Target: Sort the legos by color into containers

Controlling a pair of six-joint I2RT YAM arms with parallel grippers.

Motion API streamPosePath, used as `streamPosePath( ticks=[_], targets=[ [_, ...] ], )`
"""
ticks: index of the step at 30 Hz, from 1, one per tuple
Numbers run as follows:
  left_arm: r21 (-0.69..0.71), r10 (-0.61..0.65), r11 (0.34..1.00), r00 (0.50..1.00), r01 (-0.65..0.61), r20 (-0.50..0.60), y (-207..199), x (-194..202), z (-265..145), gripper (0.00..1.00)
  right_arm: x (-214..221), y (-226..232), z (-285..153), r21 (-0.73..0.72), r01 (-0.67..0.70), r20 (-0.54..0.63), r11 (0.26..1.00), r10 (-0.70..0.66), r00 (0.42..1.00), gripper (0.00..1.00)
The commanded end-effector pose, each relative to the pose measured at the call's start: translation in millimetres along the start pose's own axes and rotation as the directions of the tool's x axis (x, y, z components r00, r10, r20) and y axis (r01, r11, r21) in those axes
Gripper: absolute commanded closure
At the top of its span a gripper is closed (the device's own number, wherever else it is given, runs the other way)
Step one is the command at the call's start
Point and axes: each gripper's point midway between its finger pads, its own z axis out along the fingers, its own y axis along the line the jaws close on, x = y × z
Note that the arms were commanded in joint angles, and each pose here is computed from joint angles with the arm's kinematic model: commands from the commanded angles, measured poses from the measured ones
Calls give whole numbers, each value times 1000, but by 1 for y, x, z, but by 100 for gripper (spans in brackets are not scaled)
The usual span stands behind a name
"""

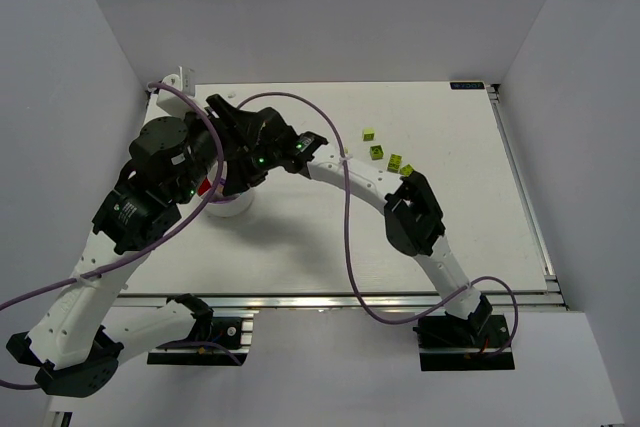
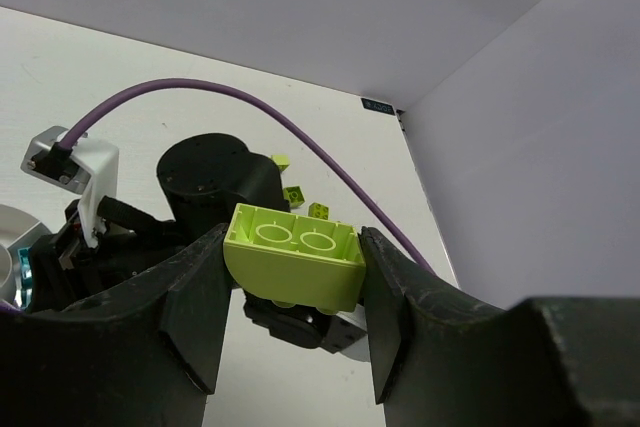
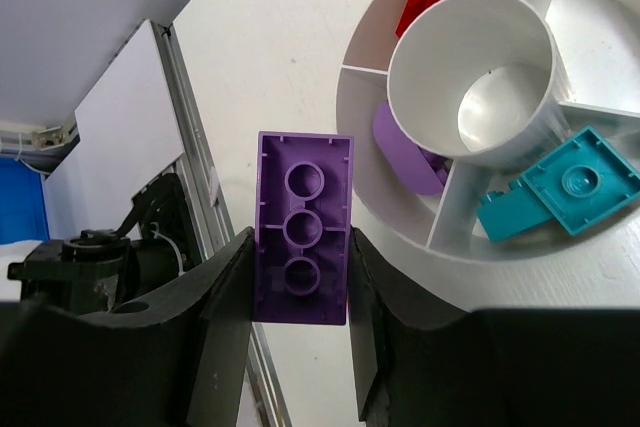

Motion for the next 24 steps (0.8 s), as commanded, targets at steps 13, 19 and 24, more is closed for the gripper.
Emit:
streamPosePath(
  ticks=[13,19,24],
  targets=[
    [15,-20,1000,999,20,40,-1,-12,-11,56,-23,5,25,-7,66,88,998,-65,994,100],
    [16,-22,1000,999,22,30,0,-7,-9,56,-23,-2,31,21,77,94,997,-79,992,96],
    [20,-25,1000,999,24,31,0,-5,-8,56,-18,-9,34,40,78,82,996,-81,993,91]
  ],
)
